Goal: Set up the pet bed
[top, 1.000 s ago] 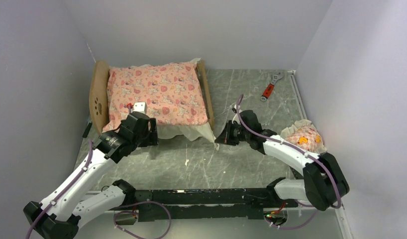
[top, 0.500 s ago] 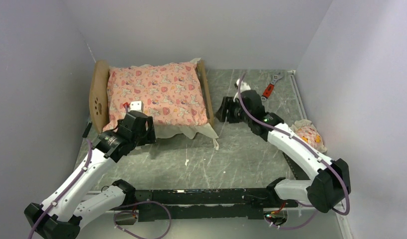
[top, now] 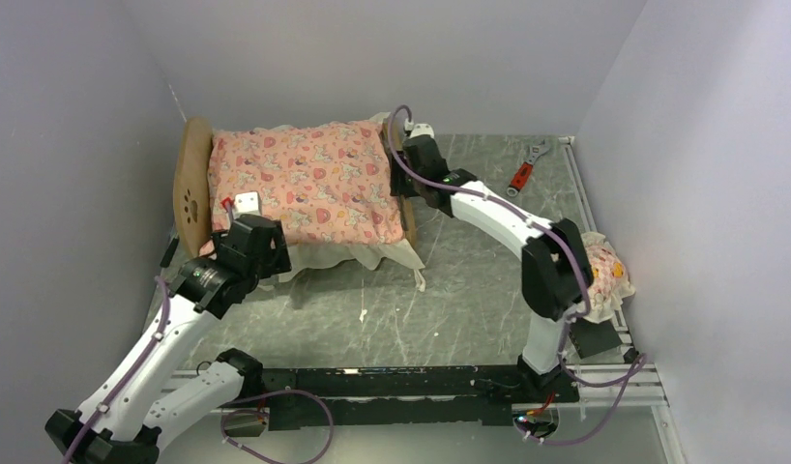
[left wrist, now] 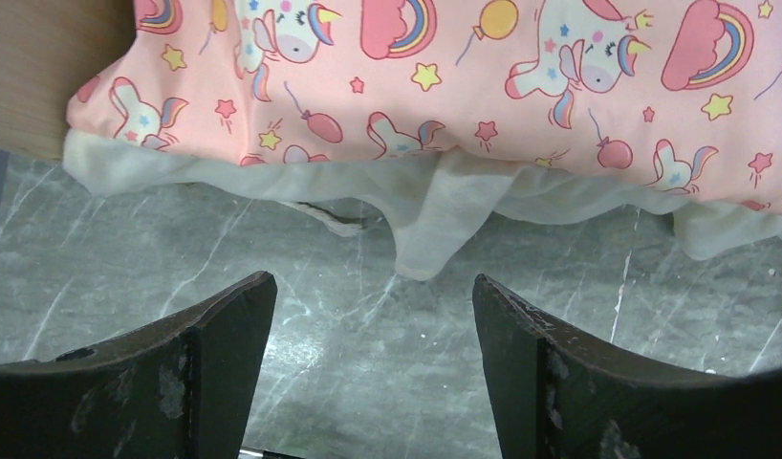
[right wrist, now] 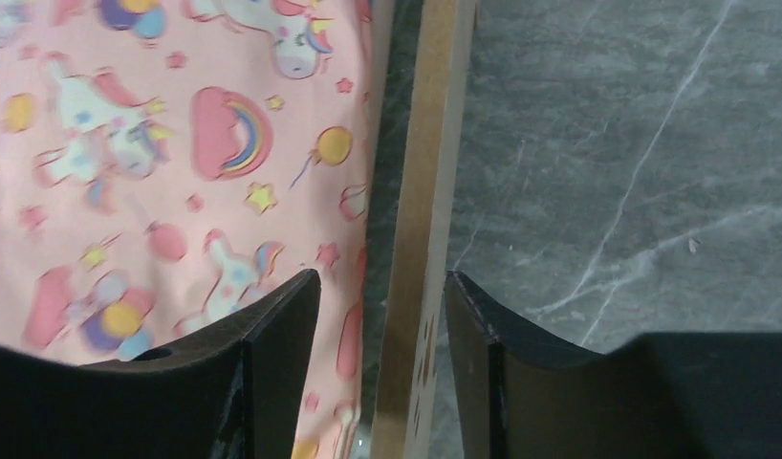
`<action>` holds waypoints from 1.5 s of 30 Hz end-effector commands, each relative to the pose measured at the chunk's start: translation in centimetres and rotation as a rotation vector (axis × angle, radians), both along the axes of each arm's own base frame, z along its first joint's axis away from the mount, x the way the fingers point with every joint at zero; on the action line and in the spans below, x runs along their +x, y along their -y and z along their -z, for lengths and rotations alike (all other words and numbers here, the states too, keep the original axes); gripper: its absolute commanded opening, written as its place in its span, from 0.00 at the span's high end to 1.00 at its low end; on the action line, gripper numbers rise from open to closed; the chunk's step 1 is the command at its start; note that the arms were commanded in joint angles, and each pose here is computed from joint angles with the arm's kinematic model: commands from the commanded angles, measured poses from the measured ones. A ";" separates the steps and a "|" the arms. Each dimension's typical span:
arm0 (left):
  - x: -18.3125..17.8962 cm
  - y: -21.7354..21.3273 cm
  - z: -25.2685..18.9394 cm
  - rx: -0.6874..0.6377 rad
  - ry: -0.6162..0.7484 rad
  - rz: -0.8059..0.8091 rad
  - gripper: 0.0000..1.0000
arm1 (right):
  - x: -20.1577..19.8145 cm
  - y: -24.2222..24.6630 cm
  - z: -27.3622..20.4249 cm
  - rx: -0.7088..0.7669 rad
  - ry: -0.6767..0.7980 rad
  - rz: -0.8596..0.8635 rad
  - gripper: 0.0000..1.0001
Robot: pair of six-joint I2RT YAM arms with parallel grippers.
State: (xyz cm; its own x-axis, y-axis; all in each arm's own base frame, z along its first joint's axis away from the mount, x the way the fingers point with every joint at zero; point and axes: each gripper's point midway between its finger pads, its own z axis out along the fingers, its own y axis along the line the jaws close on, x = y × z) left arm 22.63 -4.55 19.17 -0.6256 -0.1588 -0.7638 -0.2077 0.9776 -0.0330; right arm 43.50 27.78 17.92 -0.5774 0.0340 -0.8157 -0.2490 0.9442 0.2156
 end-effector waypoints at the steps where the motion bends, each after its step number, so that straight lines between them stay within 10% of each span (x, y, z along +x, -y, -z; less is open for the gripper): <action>1: 0.3 -0.9 -1.6 -0.002 0.069 -0.034 0.20 | 2.7 0.9 -0.7 -0.094 0.040 0.097 0.52; 8: 0.2 -0.3 -2.4 -0.052 0.111 0.004 0.19 | -0.7 5.6 0.1 -0.186 -0.007 0.116 1.00; 15: 0.3 2.4 -6.9 -0.161 0.194 0.142 0.19 | -4.4 12.1 0.1 -0.232 -0.020 0.198 1.00; 27: 2.3 -0.7 -13.0 0.018 0.345 0.078 0.19 | -7.7 20.4 2.0 -0.237 -0.076 0.395 1.00; 36: 1.3 0.0 -9.3 -0.005 0.231 0.099 0.19 | -9.6 21.3 -2.6 -0.193 -0.038 0.389 0.49; 45: 1.4 -2.8 -11.0 0.061 0.402 -0.001 0.19 | -16.2 34.1 -3.1 -0.413 -0.156 0.827 0.14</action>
State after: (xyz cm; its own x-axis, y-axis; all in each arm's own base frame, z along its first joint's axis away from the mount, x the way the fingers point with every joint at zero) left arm 23.69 -3.36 28.04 -0.4033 -0.0923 -0.9104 -0.1268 0.9909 -0.0443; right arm 31.23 -0.23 21.12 -0.5809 0.1597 -0.7981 0.3522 0.9333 -0.0695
